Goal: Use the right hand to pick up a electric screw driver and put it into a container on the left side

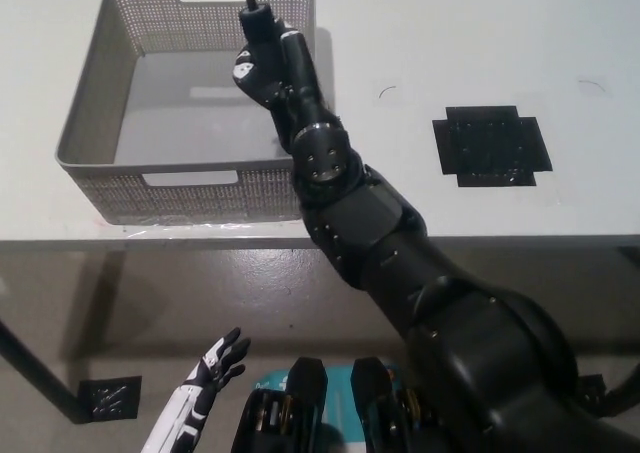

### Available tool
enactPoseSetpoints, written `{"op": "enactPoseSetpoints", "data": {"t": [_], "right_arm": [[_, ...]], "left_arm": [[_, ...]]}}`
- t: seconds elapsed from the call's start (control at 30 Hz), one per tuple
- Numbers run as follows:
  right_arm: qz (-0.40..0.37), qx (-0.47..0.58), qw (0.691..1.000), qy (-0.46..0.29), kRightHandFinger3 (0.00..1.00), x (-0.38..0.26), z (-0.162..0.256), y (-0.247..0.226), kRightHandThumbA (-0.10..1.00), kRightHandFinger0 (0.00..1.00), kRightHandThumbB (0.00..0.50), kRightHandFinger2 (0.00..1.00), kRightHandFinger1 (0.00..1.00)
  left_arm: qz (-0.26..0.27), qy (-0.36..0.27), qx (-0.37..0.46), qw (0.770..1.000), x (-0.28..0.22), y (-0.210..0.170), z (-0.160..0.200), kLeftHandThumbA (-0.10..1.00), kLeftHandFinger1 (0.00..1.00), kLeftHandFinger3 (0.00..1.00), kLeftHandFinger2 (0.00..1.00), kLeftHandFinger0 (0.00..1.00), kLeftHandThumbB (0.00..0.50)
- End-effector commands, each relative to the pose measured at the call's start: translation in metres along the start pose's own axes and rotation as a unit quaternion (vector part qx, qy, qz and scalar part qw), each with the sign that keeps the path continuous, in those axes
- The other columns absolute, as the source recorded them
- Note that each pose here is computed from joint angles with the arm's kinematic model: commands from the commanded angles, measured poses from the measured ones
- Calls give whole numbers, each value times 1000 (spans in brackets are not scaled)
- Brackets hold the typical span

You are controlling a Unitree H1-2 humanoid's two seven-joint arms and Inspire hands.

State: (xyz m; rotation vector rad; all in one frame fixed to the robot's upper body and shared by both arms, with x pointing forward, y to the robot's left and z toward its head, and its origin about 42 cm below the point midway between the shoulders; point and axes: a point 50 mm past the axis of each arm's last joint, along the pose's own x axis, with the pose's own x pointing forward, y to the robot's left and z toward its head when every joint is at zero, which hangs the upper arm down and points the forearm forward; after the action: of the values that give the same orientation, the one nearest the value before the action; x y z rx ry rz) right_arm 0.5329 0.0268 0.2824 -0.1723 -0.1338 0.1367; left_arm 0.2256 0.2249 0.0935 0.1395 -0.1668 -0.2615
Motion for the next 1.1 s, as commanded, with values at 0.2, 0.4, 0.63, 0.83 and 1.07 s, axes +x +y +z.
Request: {"op": "enactPoseSetpoints", "data": {"t": [0.2, 0.4, 0.63, 0.83, 1.07], "right_arm": [[32, 15, 997, -72, 986, 10, 22, -15, 443, 698, 272, 868, 776], [42, 4, 996, -82, 1000, 11, 19, -22, 725, 993, 334, 1000, 1000], [41, 9, 996, -81, 1000, 13, 20, -27, 805, 1000, 333, 1000, 1000], [32, 31, 991, -123, 1000, 19, 41, -44, 845, 1000, 319, 1000, 1000], [-24, 32, 966, -254, 1000, 2, 96, -108, 971, 1000, 318, 1000, 1000]], "left_arm": [[-19, -8, 18, 1000, 8, 4, 11, 1000, 1000, 1000, 1000, 1000, 199], [-25, -4, 25, 999, 10, 4, 12, 1000, 1000, 1000, 1000, 1000, 213], [-31, -7, 29, 999, 11, 4, 13, 1000, 1000, 1000, 1000, 1000, 202], [-33, -9, 29, 999, 14, 4, 12, 1000, 1000, 1000, 1000, 1000, 195], [-35, -1, 24, 999, 13, 3, 12, 1000, 1000, 1000, 1000, 1000, 194]]}}
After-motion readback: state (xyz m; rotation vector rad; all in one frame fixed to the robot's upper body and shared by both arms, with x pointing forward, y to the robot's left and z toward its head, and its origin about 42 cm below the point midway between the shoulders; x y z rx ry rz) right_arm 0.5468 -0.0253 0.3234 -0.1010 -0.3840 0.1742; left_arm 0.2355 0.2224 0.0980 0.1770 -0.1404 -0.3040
